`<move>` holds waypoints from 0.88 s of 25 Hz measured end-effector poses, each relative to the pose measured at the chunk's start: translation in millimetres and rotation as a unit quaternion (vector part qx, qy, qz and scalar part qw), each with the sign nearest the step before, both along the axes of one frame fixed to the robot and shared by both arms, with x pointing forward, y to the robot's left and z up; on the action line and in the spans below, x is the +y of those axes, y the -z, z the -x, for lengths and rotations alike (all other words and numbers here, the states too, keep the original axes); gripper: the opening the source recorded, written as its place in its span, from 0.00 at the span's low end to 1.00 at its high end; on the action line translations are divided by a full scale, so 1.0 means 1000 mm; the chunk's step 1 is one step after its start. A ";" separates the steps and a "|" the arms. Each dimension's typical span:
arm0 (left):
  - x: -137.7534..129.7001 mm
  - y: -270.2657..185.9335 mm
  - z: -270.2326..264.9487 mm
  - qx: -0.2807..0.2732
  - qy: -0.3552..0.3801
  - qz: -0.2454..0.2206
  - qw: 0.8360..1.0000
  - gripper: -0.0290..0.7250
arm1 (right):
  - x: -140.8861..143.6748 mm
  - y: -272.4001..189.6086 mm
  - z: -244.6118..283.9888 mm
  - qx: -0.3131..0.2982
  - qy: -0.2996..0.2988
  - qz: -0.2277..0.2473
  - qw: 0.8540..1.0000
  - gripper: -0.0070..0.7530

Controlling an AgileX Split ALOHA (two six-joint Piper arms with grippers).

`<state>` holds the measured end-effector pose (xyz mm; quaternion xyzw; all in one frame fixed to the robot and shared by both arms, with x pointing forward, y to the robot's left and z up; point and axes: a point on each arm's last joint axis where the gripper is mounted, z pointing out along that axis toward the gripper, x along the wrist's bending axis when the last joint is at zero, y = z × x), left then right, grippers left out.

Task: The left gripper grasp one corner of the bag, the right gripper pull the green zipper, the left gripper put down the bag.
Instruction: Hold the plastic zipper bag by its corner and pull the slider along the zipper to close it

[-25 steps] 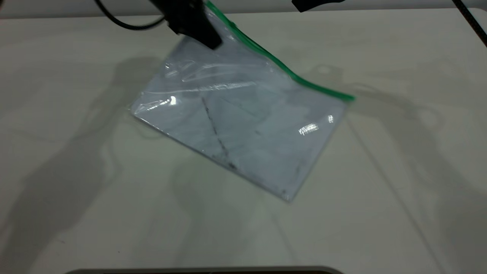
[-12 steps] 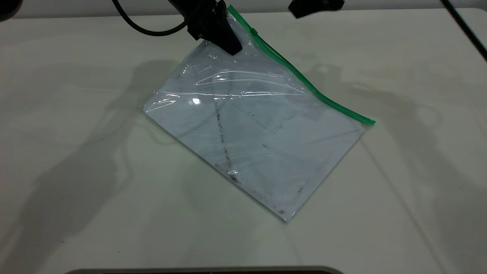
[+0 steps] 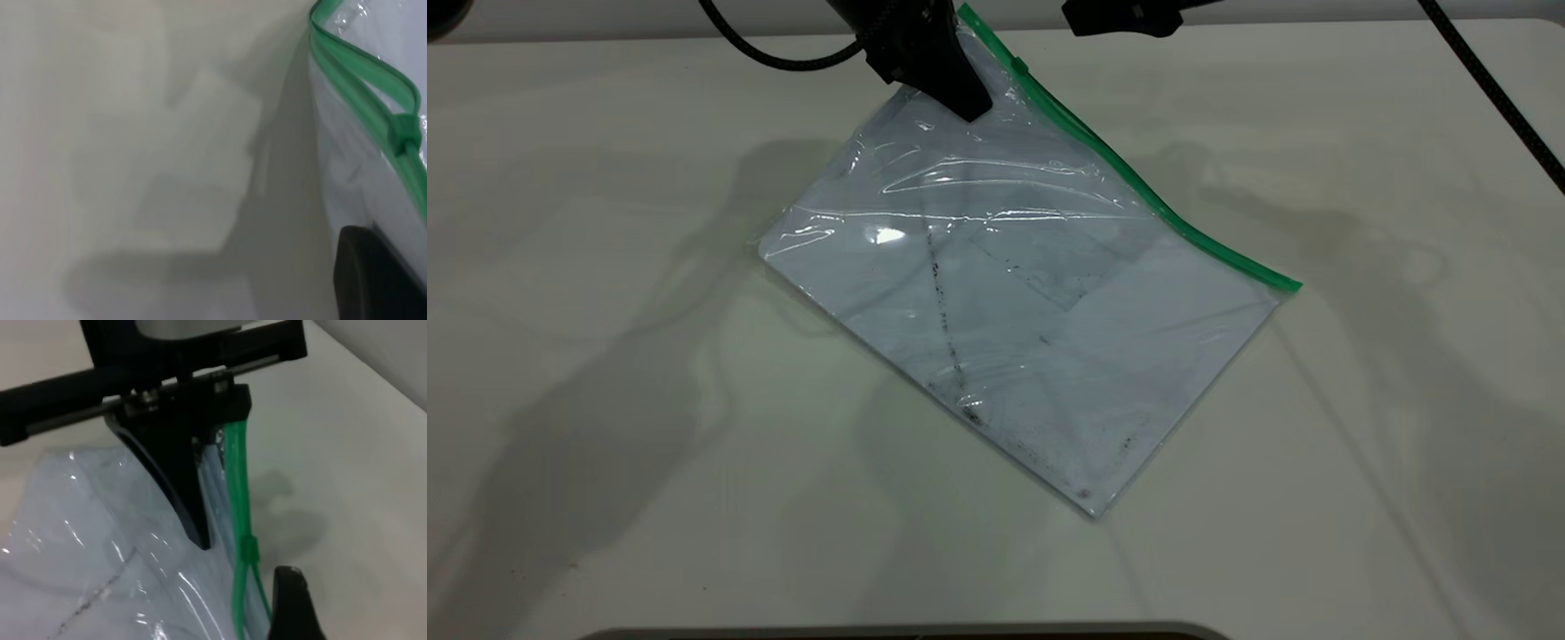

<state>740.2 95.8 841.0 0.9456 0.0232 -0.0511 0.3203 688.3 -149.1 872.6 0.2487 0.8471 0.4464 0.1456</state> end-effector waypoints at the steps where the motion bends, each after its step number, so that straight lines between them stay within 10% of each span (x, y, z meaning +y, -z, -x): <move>1: 0.000 0.000 0.000 0.000 0.000 0.000 1.000 0.11 | 0.001 -0.001 0.001 0.001 -0.004 -0.005 1.000 0.70; 22: -0.008 -0.013 0.000 -0.124 0.144 0.071 0.979 0.11 | 0.010 0.007 0.011 0.022 -0.073 -0.041 0.996 0.69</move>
